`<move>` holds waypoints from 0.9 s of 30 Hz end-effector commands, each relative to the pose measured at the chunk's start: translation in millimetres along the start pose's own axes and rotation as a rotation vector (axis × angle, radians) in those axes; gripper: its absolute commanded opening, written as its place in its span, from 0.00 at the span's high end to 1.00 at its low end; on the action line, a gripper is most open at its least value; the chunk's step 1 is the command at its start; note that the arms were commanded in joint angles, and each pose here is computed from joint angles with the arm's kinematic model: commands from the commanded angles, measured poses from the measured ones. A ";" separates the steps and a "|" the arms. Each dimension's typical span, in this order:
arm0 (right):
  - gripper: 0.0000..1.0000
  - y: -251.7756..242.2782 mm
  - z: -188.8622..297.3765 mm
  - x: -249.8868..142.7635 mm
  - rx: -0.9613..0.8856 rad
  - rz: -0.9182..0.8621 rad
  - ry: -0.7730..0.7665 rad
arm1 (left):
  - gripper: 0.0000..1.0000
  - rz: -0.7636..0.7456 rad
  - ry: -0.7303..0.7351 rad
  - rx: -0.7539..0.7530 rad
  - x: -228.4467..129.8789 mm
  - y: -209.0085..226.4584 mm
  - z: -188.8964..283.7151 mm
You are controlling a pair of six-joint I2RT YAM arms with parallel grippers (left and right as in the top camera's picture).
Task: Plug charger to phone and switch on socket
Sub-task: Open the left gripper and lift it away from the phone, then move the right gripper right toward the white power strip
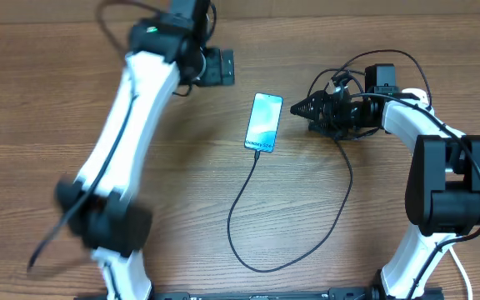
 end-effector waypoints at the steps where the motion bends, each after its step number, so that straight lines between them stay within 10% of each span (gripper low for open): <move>1: 0.00 2.1 2.8 4.3 0.000 0.019 -0.012 | 0.00 -0.039 -0.179 -0.003 6.6 1.2 73.5; 27: 0.00 39.9 80.6 43.7 -0.448 -0.011 -0.034 | 0.00 -0.036 -0.211 -0.021 0.7 4.6 101.6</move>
Point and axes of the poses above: each gripper's point midway between its finger pads, its own z axis back along the fingers, its own y axis along the line the jaws close on, x = y × z, the point moved 4 cm from there along z, back along the fingers, and after that the axes turned 11 degrees about z, right-handed, at the moved point
